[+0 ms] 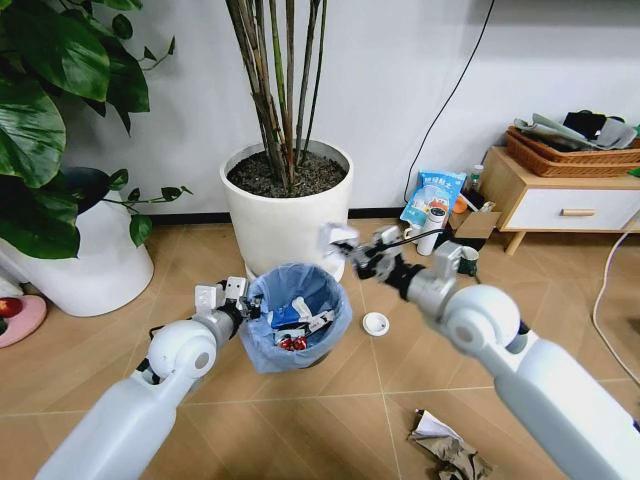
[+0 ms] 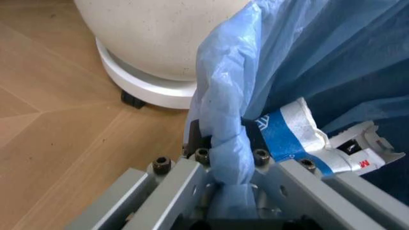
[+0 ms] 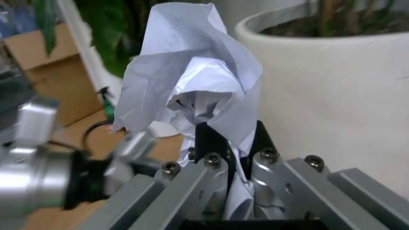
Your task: Pick up the trash bin and place the garbage on the floor into it.
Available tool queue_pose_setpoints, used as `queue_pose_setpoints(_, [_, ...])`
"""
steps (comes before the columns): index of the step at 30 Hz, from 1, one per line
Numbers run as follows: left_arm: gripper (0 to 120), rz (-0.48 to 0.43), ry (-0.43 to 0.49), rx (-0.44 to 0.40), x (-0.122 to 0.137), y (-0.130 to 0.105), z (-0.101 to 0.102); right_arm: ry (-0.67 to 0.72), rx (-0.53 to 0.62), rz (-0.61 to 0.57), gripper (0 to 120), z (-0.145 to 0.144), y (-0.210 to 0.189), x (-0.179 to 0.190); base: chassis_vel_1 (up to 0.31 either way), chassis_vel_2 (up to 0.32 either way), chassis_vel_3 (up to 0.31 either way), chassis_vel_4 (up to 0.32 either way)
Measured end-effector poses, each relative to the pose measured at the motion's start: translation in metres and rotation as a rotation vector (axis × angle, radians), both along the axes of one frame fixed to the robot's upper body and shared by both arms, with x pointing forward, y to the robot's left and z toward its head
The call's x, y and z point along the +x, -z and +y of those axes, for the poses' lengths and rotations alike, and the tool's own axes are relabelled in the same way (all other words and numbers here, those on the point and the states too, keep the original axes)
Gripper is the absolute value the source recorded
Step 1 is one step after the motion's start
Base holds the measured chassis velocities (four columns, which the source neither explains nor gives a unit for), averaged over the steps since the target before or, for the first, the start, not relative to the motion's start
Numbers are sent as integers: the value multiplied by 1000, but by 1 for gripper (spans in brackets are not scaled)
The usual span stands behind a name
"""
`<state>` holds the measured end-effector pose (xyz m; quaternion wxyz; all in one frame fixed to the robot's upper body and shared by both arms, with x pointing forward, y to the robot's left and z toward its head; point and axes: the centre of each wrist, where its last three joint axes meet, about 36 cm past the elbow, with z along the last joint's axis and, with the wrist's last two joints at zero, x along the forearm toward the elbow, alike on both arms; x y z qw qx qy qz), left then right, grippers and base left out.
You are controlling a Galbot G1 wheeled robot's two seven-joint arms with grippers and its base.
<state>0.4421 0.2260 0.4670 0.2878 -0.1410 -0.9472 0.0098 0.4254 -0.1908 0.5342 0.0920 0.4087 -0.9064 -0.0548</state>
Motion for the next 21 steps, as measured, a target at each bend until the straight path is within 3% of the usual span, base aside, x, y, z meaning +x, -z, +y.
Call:
queue_pose_setpoints(4, [0,-3,0,-1,2,-1,-1,-38,-24,46,5,9,3,-7,0,0,0,0])
queue_pose_setpoints(8, [0,-12,1,-6,6,-4,-2,-46,-67,77,24,14,14,-9,0,0,0,0])
queue_pose_setpoints(10, [0,-14,2,-8,6,-5,-3,-42,-74,80,26,13,16,-7,0,0,0,0])
queue_pose_setpoints(14, [0,-17,1,-13,8,-6,-5,-31,-87,86,47,10,18,-1,0,0,0,0])
queue_pose_setpoints(21, [0,-18,1,-13,8,-6,-5,-37,-84,79,68,10,17,0,0,0,0,0])
